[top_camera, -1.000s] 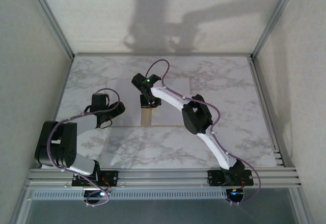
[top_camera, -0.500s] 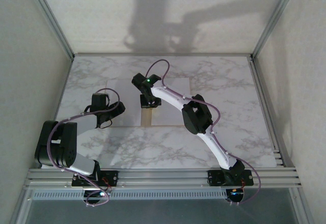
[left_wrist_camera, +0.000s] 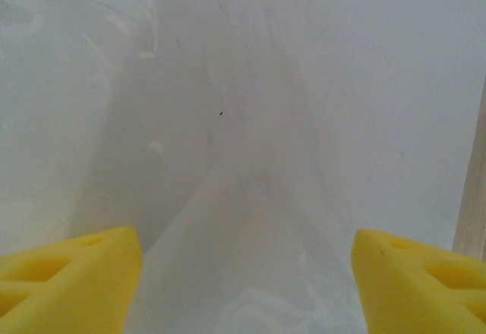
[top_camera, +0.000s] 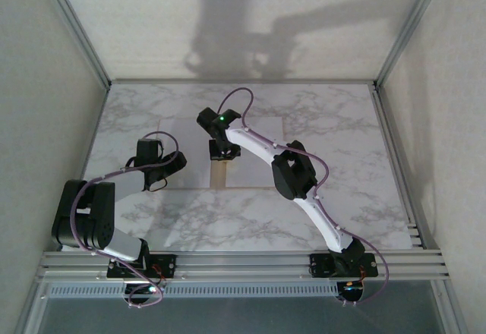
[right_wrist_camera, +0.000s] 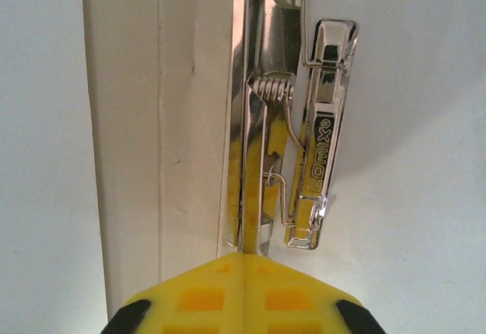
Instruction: Put the files into the folder
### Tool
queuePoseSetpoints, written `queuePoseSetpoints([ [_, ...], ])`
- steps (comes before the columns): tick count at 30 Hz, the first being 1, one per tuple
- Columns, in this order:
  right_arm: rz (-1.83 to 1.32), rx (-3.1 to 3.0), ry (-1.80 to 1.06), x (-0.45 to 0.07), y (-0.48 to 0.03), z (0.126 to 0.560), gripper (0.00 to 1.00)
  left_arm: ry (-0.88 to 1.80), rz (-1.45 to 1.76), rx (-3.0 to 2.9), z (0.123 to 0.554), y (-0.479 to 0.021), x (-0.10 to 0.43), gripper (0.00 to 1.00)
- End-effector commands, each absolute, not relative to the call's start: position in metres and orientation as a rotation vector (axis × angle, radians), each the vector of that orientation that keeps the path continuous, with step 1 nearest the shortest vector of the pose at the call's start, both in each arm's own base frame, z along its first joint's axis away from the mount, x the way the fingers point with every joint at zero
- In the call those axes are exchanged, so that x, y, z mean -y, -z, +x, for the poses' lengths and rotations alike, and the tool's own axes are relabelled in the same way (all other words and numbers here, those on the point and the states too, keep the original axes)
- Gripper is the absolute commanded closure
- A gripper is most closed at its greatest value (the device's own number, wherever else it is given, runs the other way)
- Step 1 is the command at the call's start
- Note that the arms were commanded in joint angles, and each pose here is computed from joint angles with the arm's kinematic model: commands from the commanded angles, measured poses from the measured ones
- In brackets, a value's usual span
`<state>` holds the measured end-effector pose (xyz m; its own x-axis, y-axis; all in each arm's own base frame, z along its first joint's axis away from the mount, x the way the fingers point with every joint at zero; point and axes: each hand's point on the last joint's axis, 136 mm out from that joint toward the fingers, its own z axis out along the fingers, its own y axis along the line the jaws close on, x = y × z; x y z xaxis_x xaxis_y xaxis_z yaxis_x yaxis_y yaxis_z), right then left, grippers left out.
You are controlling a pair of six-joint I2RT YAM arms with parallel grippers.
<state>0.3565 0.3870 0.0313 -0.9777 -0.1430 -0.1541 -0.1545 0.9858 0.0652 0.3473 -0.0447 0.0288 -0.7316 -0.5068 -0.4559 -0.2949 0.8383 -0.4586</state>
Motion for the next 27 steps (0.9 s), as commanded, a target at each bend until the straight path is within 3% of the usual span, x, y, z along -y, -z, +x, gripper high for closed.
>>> queuePoseSetpoints([
  [1,-0.211,-3.083,0.026,-0.363,-0.003,0.346,0.96,0.456,-0.633,-2.588,0.318,0.006,0.045,0.25],
  [12,-0.24,-3.009,-0.107,-0.375,-0.048,0.36,0.95,0.451,-0.639,-2.59,0.318,0.007,0.044,0.25],
  [27,-0.389,-2.652,-0.368,-0.376,-0.198,0.371,0.72,0.477,-0.675,-2.57,0.318,0.003,0.046,0.25],
])
